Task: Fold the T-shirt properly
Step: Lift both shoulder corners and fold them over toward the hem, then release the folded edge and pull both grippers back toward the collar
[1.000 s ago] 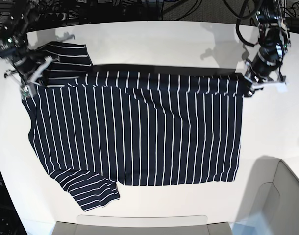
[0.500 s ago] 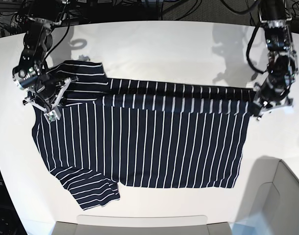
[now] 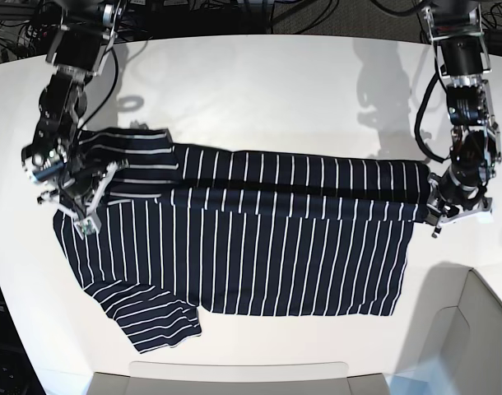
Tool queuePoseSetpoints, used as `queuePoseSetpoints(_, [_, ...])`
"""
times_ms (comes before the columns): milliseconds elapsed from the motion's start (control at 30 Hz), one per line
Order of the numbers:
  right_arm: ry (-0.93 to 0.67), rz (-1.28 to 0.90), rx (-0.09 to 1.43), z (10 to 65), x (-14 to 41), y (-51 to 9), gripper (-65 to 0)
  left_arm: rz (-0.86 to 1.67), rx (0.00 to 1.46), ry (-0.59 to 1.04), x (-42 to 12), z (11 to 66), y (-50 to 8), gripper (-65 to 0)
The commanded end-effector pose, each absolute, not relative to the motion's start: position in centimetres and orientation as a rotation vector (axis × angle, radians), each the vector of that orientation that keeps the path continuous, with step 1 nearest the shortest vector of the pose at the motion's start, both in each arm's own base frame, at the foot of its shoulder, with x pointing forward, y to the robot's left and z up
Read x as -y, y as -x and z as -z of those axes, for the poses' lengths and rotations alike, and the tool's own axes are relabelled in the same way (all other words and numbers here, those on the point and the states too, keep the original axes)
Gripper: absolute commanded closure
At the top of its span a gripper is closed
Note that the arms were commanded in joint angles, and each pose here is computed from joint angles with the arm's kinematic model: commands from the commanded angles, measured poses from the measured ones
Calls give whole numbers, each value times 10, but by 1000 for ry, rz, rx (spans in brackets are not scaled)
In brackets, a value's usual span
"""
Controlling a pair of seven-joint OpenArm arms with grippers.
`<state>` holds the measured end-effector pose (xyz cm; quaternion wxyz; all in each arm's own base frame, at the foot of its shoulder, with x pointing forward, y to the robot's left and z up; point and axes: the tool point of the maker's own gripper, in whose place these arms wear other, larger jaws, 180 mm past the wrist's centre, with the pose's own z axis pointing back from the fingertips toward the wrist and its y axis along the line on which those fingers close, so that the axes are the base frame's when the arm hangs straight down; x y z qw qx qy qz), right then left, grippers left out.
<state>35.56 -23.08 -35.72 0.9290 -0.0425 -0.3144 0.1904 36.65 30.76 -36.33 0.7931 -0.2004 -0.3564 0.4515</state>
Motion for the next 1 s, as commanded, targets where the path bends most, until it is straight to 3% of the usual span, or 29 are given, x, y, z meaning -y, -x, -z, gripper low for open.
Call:
queuePoseSetpoints(0, [121, -407, 676, 343, 238, -369, 0, -948, 815, 424, -313, 347, -381, 0])
queuePoseSetpoints(667, [-15, -379, 673, 358, 225, -433, -3, -933, 806, 278, -335, 351, -423, 0])
queuePoseSetpoints(833, [-24, -371, 681, 357, 224, -435, -193, -919, 814, 279, -333, 348, -422, -166])
queuePoseSetpoints(967, [-22, -367, 685, 355, 227, -435, -302, -914, 814, 270, -334, 351, -415, -172])
